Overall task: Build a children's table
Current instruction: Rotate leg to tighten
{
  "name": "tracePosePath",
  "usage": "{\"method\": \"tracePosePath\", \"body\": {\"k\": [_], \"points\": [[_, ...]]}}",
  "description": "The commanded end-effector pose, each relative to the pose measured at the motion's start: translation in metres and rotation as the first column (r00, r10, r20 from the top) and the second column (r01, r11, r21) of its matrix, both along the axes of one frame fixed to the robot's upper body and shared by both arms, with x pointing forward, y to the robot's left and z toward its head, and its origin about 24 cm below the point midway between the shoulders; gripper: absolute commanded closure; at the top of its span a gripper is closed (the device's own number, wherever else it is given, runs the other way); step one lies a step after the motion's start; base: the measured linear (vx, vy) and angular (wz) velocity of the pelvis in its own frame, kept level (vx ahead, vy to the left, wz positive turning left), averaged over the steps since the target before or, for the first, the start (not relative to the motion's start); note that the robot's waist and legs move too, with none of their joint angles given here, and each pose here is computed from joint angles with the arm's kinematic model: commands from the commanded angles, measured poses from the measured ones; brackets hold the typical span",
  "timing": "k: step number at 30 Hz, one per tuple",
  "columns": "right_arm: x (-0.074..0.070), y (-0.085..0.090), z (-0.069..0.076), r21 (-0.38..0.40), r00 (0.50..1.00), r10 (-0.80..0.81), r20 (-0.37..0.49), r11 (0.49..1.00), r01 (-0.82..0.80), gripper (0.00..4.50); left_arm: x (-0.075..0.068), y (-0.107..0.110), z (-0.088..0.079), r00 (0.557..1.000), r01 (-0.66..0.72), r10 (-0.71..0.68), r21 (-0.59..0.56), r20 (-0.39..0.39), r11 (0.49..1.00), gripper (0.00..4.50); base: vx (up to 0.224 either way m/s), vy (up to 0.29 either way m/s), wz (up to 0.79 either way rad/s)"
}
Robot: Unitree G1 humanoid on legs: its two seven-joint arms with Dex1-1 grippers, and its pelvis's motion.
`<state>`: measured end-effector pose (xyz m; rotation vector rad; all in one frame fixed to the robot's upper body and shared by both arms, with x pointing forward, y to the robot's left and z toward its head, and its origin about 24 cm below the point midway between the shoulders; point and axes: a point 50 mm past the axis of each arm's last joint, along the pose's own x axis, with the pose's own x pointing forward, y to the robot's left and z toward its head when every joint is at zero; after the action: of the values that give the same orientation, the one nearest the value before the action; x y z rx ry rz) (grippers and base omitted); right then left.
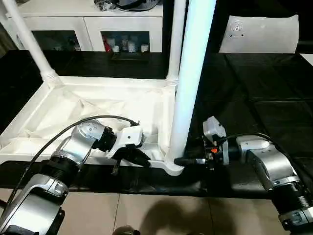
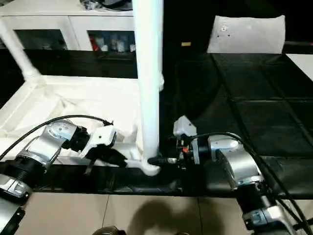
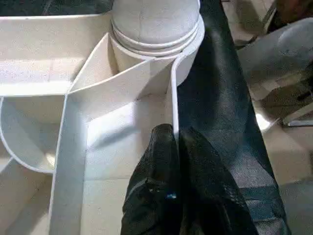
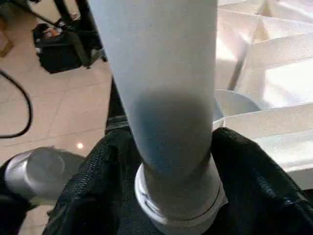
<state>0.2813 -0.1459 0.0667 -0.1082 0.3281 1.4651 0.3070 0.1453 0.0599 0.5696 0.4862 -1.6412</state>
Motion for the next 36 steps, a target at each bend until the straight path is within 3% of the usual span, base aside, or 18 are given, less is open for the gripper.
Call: {"method": "tracePosePath", "body": {"k": [1, 5, 13, 17, 22, 23, 24, 26, 27, 28, 34, 36], "points": [[0.001, 0.002, 0.004, -0.005, 0.999, 0.038, 0.012, 0.999, -0.038, 2.1, -0.005, -0.003, -0.002, 0.997, 0.081, -0.081, 0.05, -0.017, 0.995, 4.5, 0.0, 0.0, 0.0], [0.0, 0.004, 0.002, 0.005, 0.998, 0.058, -0.007, 0.998, -0.058, 2.46, -0.005, -0.003, -0.002, 0.996, 0.087, -0.086, 0.049, -0.018, 0.995, 4.5, 0.0, 0.0, 0.0], [-0.006, 0.004, 0.0, 0.02, 0.996, 0.078, -0.032, 0.997, -0.078, 2.59, -0.004, -0.004, -0.003, 0.997, 0.077, -0.076, 0.037, -0.022, 0.996, 4.5, 0.0, 0.0, 0.0], [-0.013, 0.008, -0.001, 0.07, 0.998, 0.016, -0.055, 0.997, -0.012, 2.59, 0.003, -0.011, -0.002, 1.0, -0.01, 0.01, 0.002, -0.016, 1.0, 4.5, 0.0, 0.0, 0.0], [-0.007, 0.018, -0.009, 0.039, 0.983, -0.178, -0.038, 0.983, 0.179, 2.59, 0.015, -0.02, 0.001, 0.988, -0.155, 0.155, -0.033, -0.013, 0.987, 4.5, 0.0, 0.0, 0.0], [-0.001, 0.025, -0.012, 0.025, 0.959, -0.279, -0.043, 0.96, 0.28, 2.59, 0.019, -0.028, 0.003, 0.978, -0.209, 0.208, -0.061, -0.021, 0.976, 4.5, 0.0, 0.0, 0.0], [-0.001, 0.025, -0.012, 0.025, 0.959, -0.279, -0.043, 0.96, 0.28, 2.59, 0.019, -0.028, 0.003, 0.978, -0.209, 0.208, -0.061, -0.021, 0.976, 4.5, 0.0, 0.0, 0.0], [0.011, 0.045, -0.013, 0.032, 0.881, -0.467, -0.075, 0.882, 0.47, 2.6, 0.029, -0.051, 0.006, 0.94, -0.341, 0.337, -0.119, -0.054, 0.933, 4.5, 0.0, 0.0, 0.0], [0.011, 0.045, -0.013, 0.032, 0.881, -0.467, -0.075, 0.882, 0.47, 2.61, 0.029, -0.051, 0.006, 0.94, -0.341, 0.337, -0.119, -0.054, 0.933, 4.5, 0.0, 0.0, 0.0], [0.018, 0.056, -0.014, 0.016, 0.824, -0.561, -0.082, 0.826, 0.564, 2.61, 0.034, -0.064, 0.008, 0.911, -0.412, 0.409, -0.143, -0.056, 0.9, 4.5, 0.0, 0.0, 0.0], [0.037, 0.073, -0.016, -0.021, 0.636, -0.767, -0.082, 0.639, 0.769, 2.62, 0.044, -0.085, 0.011, 0.828, -0.557, 0.56, -0.176, -0.036, 0.812, 4.5, 0.0, 0.0, 0.0], [0.04, 0.074, -0.012, 0.018, 0.615, -0.786, -0.067, 0.615, 0.788, 2.62, 0.045, -0.086, 0.012, 0.808, -0.582, 0.589, -0.187, -0.024, 0.791, 4.5, 0.0, 0.0, 0.0]]}}
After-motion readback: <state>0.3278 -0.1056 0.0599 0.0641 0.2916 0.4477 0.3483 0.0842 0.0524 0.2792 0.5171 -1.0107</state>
